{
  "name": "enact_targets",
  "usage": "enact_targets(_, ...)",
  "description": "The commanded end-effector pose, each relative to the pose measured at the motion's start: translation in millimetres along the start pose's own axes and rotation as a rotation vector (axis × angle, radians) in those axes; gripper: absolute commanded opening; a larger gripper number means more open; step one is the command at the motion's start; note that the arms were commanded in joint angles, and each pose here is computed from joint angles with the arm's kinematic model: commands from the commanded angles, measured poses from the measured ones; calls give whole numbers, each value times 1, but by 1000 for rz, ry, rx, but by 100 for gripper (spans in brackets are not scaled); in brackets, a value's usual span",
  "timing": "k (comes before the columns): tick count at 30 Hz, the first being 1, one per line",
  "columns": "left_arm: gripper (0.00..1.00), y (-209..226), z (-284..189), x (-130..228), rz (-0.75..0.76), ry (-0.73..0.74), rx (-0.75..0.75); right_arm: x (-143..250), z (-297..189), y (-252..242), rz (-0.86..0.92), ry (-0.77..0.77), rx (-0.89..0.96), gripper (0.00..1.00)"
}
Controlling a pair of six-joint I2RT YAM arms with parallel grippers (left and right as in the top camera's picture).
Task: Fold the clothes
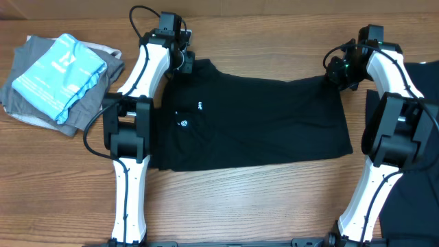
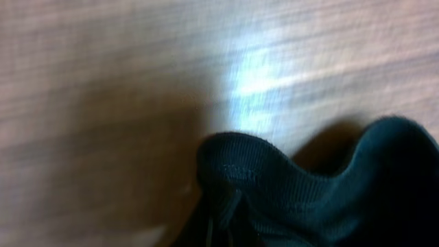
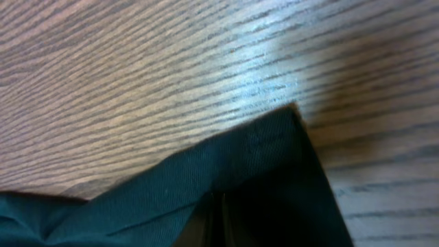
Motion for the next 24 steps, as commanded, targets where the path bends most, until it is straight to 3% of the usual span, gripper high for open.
enact_targets(1, 4, 8, -53, -14, -19, -69, -39, -12, -16, 0, 4, -30, -14, 4)
enact_targets(11, 4, -2, -127, 3, -62, 7, -18, -2, -61, 6, -92, 94, -40, 4)
enact_targets(24, 4, -28, -157, 48, -159, 295, 44, 25, -72, -12, -13, 282, 9, 4)
Point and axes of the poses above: each gripper's point midway between its finger pads, its own z axis out along the fingers, its own y axis along the line the jaws close on, x = y × z, the point moved 9 cm from there along -z, back along the fingers, and after that the axes turned 12 degrees about z, right-handed, at the moved point
